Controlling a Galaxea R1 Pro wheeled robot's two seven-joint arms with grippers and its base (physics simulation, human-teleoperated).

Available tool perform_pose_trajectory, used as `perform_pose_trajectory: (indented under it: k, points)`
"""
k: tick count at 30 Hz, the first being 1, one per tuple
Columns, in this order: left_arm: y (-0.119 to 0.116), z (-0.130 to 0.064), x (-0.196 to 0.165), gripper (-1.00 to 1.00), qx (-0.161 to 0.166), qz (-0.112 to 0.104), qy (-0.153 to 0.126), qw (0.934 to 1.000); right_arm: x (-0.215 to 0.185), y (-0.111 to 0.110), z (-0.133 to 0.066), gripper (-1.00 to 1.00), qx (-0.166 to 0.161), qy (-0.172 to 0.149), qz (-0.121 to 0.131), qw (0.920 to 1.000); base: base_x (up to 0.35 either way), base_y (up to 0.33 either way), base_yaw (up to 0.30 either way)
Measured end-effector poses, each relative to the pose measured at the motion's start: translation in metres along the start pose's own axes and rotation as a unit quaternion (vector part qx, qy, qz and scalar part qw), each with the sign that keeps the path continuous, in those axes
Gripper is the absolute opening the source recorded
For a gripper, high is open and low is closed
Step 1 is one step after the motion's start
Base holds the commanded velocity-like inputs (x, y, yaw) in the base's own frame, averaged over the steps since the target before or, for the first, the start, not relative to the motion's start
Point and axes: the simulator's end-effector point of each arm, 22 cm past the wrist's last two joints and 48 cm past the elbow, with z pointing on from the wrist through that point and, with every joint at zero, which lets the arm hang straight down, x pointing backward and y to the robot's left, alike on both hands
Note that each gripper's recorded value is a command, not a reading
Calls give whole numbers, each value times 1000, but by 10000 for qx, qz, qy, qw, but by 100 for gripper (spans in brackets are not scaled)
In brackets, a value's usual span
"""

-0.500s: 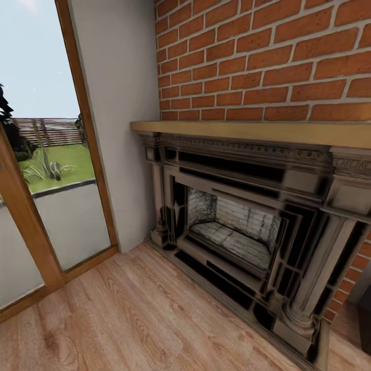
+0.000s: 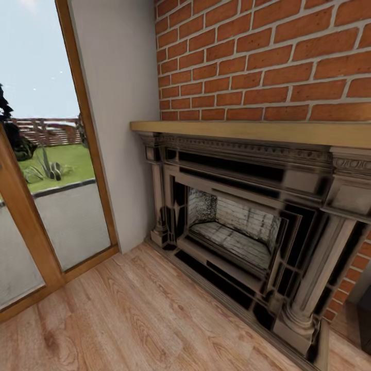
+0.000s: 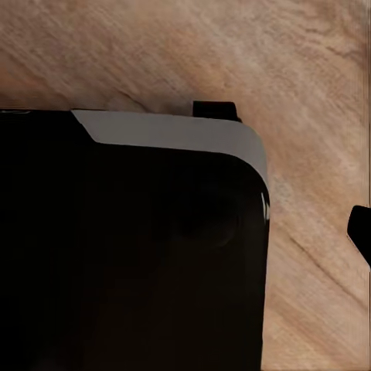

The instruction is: Turn on the radio receiver that's on the table in the living room.

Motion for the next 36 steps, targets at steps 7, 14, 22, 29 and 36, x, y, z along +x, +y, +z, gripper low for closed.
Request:
perform_pose_trajectory:
  k: [7,14,22,29,36]
  points:
    - [0,0,-1,100,21,-40,-9,10000,-4,1,0,100,7,-25,-30,10000,-3,0,7]
    - [0,0,0,100,21,-47,9,10000,-3,1,0,100,1,-6,-46,10000,-201,39,116]
    - [-1,0,4,100,28,-47,51,10000,0,6,1,100,-35,25,-524,9986,-318,79,186]
    - [-2,0,7,100,28,-50,91,9999,2,5,1,100,-36,54,-581,9983,-324,75,194]
    - [-1,0,9,100,27,-60,120,9999,4,5,1,100,-39,79,-582,9983,-332,15,225]
